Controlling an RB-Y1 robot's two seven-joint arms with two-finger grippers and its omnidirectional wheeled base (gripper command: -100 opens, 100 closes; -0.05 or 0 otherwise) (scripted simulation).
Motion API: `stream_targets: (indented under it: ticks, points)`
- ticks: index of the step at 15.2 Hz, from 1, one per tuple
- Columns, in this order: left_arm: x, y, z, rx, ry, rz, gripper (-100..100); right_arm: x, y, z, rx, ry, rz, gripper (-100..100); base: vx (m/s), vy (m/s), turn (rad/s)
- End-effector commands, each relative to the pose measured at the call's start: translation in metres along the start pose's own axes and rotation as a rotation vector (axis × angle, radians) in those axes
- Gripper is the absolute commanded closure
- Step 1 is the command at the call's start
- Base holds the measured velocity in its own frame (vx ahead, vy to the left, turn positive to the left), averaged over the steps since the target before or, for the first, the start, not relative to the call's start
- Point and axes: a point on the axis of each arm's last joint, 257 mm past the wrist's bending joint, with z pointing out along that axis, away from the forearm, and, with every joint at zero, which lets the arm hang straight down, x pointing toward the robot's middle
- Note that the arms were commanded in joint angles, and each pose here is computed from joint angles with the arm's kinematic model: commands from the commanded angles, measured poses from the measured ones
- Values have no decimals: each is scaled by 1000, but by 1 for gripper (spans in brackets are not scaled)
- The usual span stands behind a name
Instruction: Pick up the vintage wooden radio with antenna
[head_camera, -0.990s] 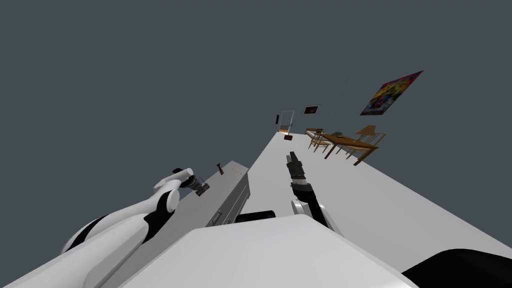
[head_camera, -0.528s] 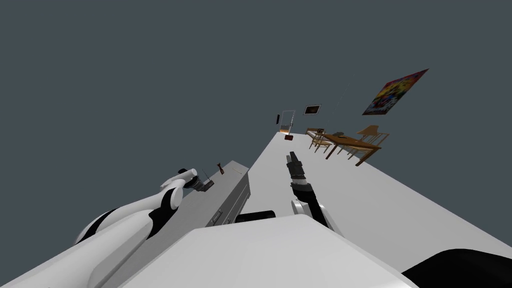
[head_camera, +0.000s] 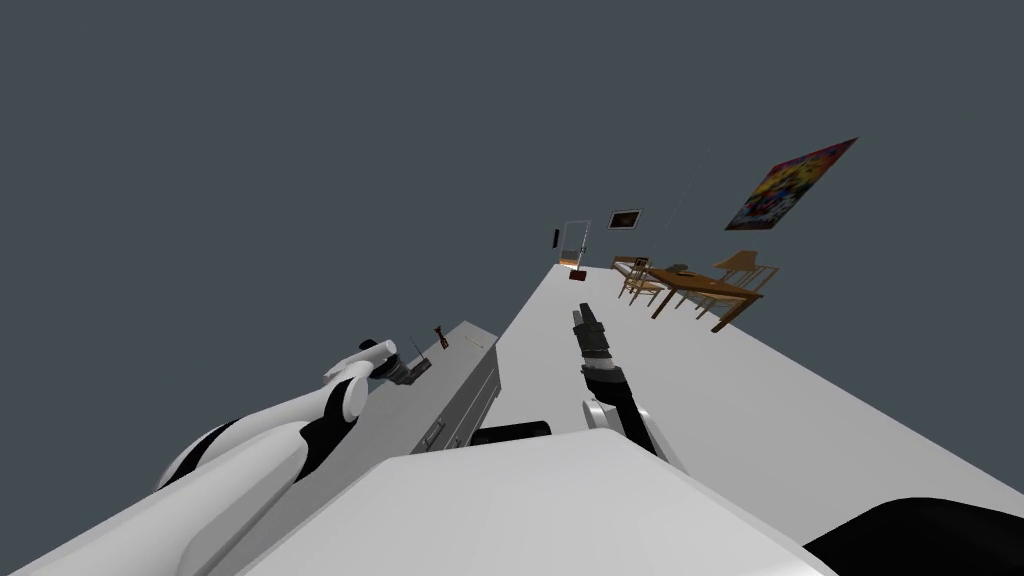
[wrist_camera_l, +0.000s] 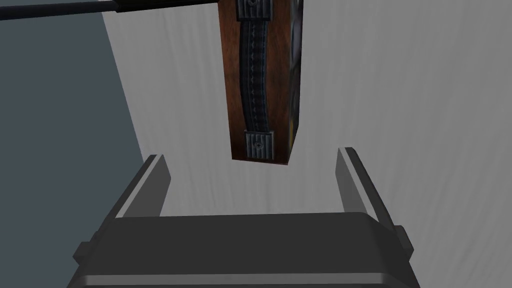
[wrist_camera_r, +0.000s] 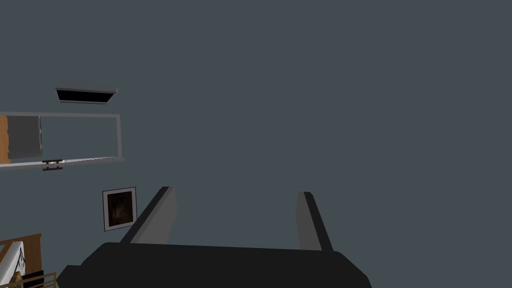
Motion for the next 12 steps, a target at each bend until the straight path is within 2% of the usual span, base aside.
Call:
stream_targets:
  ticks: [1, 4, 5, 9, 10, 12]
  points:
    - [0, 6, 8, 4, 2, 2, -100, 0, 0, 0, 0, 0, 0, 0, 0, 0, 0]
    - [0, 6, 7, 2, 1, 1, -100, 0, 0, 0, 0, 0, 0, 0, 0, -4, 4]
    - [0, 6, 7, 3, 2, 1, 100, 0, 0, 0, 0, 0, 0, 0, 0, 0, 0]
    - [0, 7, 7, 1, 2, 1, 100, 0, 0, 0, 0, 0, 0, 0, 0, 0, 0]
    - [1, -6, -6, 3, 0, -1, 100, 0, 0, 0, 0, 0, 0, 0, 3, 8, -14]
    - [0, -1, -1, 2, 0, -1, 100, 0, 0, 0, 0, 0, 0, 0, -4, 4, -15]
